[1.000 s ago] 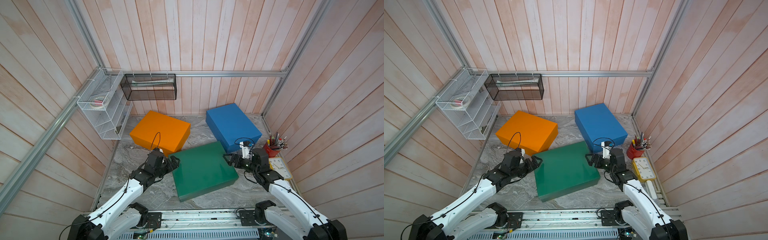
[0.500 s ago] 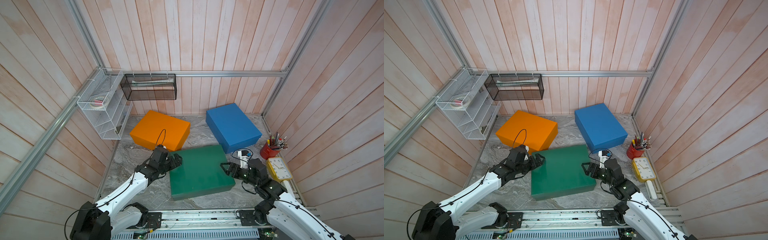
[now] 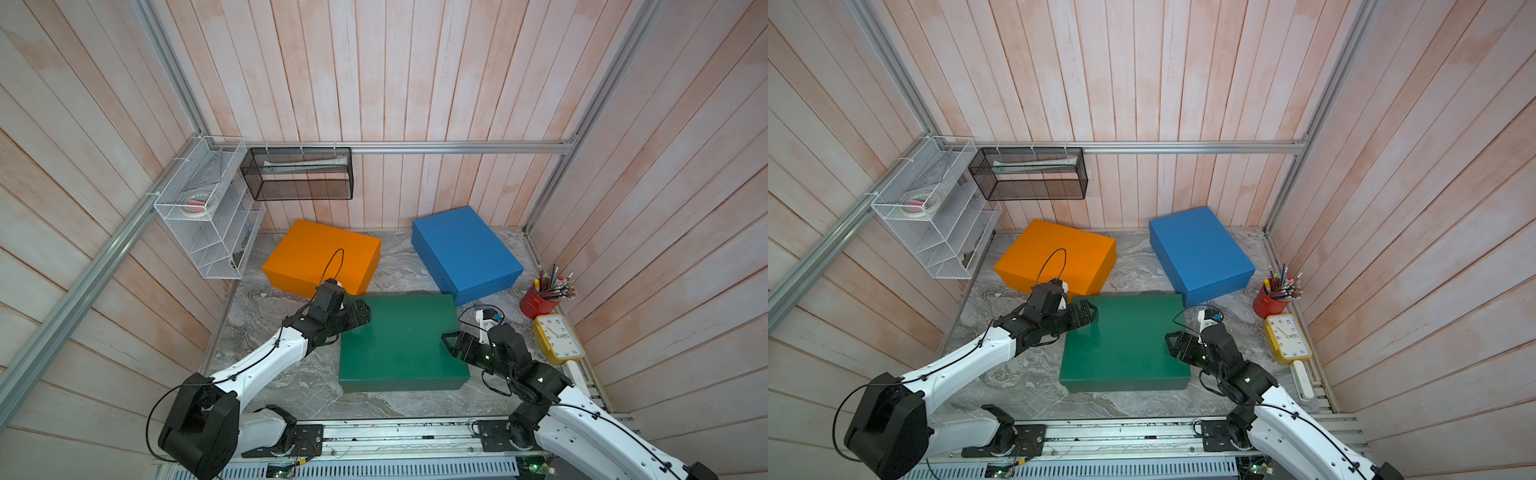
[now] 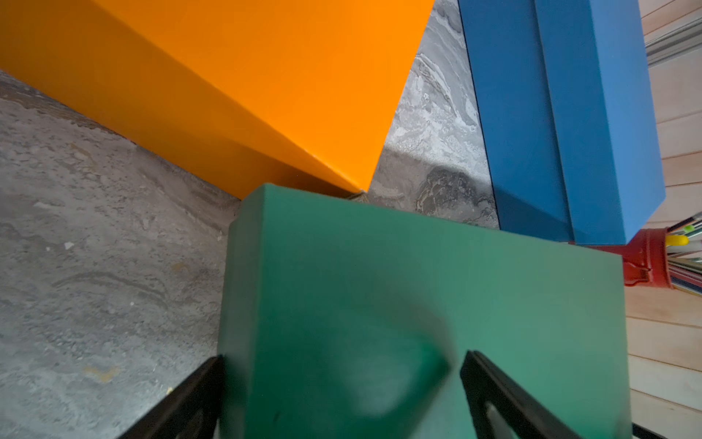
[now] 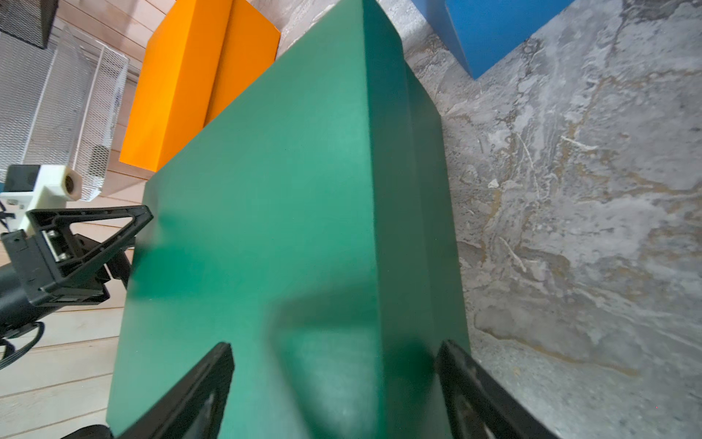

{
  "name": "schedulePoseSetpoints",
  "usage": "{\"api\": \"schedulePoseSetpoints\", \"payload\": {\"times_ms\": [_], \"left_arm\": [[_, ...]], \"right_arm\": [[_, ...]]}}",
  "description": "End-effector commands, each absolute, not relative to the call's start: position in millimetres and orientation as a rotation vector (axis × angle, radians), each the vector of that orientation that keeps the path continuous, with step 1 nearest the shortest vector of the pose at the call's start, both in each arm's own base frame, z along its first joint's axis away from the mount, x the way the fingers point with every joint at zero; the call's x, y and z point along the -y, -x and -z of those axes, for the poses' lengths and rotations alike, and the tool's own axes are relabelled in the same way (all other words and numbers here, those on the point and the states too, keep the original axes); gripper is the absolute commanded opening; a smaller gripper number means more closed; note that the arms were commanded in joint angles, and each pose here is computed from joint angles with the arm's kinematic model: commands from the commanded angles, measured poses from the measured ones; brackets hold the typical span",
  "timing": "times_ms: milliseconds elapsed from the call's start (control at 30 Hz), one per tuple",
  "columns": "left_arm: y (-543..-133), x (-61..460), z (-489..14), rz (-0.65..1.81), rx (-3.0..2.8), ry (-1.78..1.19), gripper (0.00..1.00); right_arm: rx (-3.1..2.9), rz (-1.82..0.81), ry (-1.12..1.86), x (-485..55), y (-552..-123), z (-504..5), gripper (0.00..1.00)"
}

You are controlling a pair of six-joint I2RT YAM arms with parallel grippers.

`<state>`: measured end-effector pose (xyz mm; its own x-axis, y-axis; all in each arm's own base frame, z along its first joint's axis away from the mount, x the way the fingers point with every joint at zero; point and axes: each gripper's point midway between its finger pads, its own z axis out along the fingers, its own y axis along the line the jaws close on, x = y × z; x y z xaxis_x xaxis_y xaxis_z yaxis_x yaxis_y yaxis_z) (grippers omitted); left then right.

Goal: Stack the shoeboxes
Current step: Adjust the shoebox at the center of the board.

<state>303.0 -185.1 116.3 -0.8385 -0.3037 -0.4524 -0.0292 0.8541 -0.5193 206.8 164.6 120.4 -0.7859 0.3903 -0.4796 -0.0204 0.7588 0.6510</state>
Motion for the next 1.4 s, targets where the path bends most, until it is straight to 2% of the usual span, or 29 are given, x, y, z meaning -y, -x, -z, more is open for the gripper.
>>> {"api": "schedulePoseSetpoints", "payload": {"times_ms": [0,533,1100,1367], "left_arm": [[-314.3,197.0,-126.7,0.719,-2.455,0.179,1.00],[-342.8,202.2,-126.8,0.719,-2.446,0.160,1.00],[-372.7,207.8,-131.3,0.744,-2.418,0.160,1.00],[-359.3,167.6,-142.2,0.567,-2.425,0.261,1.00]], "right_arm": [[-2.332,-0.839,-0.236,-168.0,-214.6,-120.5,0.87],[-2.299,-0.802,-0.205,-157.5,-250.0,-121.6,0.89],[-2.298,-0.848,-0.155,-175.8,-276.9,-122.2,0.87],[-2.224,-0.590,-0.167,-137.4,-286.8,-161.3,0.94]]}}
